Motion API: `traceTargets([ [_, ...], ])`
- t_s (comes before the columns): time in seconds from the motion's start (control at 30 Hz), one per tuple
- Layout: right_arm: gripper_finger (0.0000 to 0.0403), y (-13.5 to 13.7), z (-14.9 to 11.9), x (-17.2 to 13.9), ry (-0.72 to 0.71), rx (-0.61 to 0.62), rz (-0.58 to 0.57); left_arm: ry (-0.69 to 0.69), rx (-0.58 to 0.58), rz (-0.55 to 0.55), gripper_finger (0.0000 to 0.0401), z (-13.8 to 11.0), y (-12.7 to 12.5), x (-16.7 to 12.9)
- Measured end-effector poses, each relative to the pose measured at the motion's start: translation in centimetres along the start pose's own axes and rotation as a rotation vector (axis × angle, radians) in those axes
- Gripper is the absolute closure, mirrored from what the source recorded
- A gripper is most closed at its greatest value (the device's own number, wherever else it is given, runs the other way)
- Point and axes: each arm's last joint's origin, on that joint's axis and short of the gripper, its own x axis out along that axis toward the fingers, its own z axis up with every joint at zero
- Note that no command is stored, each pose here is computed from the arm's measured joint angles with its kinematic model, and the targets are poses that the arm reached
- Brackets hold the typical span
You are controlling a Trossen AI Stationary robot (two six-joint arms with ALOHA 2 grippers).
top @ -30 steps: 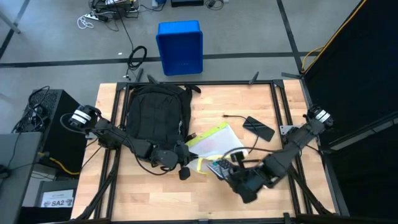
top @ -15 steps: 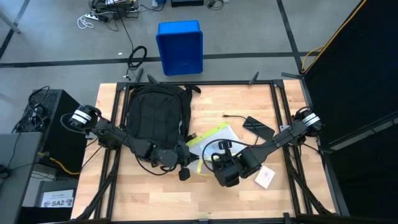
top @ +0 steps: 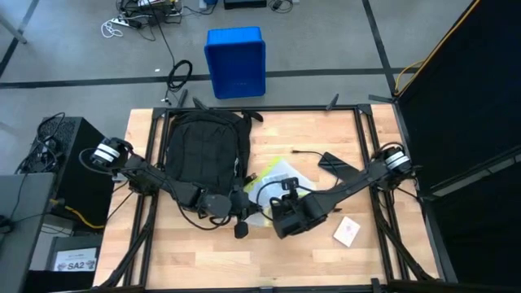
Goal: Unpack backpack
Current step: Put the gray calculator into the white zip bag
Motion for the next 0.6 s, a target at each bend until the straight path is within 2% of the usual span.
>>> traceTargets([
  [0.17, 0.0396, -0.2, 0.3, 2.5, 0.051, 0.027, -0.012, 0.002, 0.001, -0.001, 0.0401, 0.0, 0.0, 0.0],
  [0.27, 0.0378, -0.6, 0.4, 2.9, 0.061, 0.032, 0.017, 0.008, 0.004, 0.002, 0.0401, -0.1, 0.0, 0.0],
  [0.43, 0.0319, -0.4, 0.6, 2.6, 0.062, -0.003, 0.071, 0.016, 0.007, 0.003, 0.0401, -0.2, 0.0, 0.0],
  [0.6, 0.0251, 0.2, 0.8, -0.3, 0.032, -0.029, 0.084, 0.031, 0.014, 0.007, 0.0401, -0.3, 0.1, 0.0],
])
